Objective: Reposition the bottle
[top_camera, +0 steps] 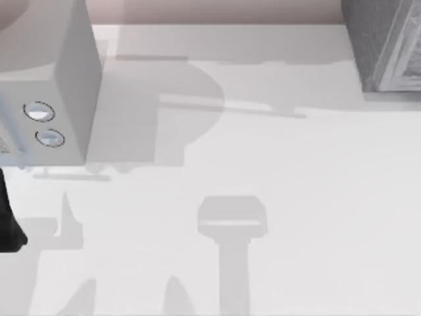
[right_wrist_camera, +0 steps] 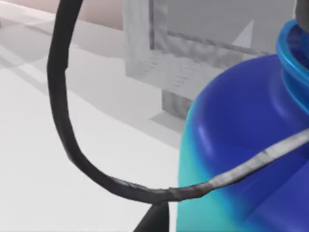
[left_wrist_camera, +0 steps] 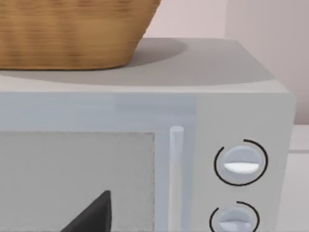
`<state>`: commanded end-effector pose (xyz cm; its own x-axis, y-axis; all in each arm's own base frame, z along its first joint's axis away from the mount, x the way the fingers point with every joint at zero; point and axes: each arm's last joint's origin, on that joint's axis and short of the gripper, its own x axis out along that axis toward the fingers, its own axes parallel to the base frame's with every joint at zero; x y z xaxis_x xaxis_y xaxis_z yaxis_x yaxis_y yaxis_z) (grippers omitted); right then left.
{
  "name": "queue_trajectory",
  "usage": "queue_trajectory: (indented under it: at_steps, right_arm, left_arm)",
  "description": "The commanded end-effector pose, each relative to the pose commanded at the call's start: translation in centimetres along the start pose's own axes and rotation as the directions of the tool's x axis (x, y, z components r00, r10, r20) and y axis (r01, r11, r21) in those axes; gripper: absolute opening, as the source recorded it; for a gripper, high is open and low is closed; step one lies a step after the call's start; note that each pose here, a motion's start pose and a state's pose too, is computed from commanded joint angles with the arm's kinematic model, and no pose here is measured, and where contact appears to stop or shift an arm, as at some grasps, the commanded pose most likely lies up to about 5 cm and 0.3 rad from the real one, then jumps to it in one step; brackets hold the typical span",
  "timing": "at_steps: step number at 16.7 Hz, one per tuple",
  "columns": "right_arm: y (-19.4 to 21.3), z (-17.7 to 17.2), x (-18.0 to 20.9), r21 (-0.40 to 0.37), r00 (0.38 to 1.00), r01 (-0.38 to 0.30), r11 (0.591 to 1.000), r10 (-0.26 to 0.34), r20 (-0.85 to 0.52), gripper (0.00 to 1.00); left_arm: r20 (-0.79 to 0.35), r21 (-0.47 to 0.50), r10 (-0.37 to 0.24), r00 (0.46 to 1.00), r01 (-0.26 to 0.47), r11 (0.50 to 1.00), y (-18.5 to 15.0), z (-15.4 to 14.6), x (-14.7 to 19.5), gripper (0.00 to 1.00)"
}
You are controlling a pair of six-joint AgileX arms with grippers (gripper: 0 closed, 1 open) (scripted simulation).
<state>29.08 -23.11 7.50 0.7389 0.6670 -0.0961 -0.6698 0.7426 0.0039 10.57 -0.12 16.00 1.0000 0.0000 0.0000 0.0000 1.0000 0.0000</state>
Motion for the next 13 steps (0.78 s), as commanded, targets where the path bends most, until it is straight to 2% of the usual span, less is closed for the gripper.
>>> queue_trajectory:
  at_steps: [6,13]
  right_arm:
    - [-0.1,-1.1,1.0,0.024,1.0,-0.005,1.0,0.005,-0.007,0.0]
    - [0.1,-3.1,4.2,0.026,1.0,-0.002,1.0,0.002,-0.012,0.0]
  left_arm:
    - [0.0,0.0,0.0,1.0,0.0,1.0,0.0,0.0,0.0,1.0]
    - [0.0,0.0,0.0,1.0,0.0,1.0,0.0,0.0,0.0,1.0]
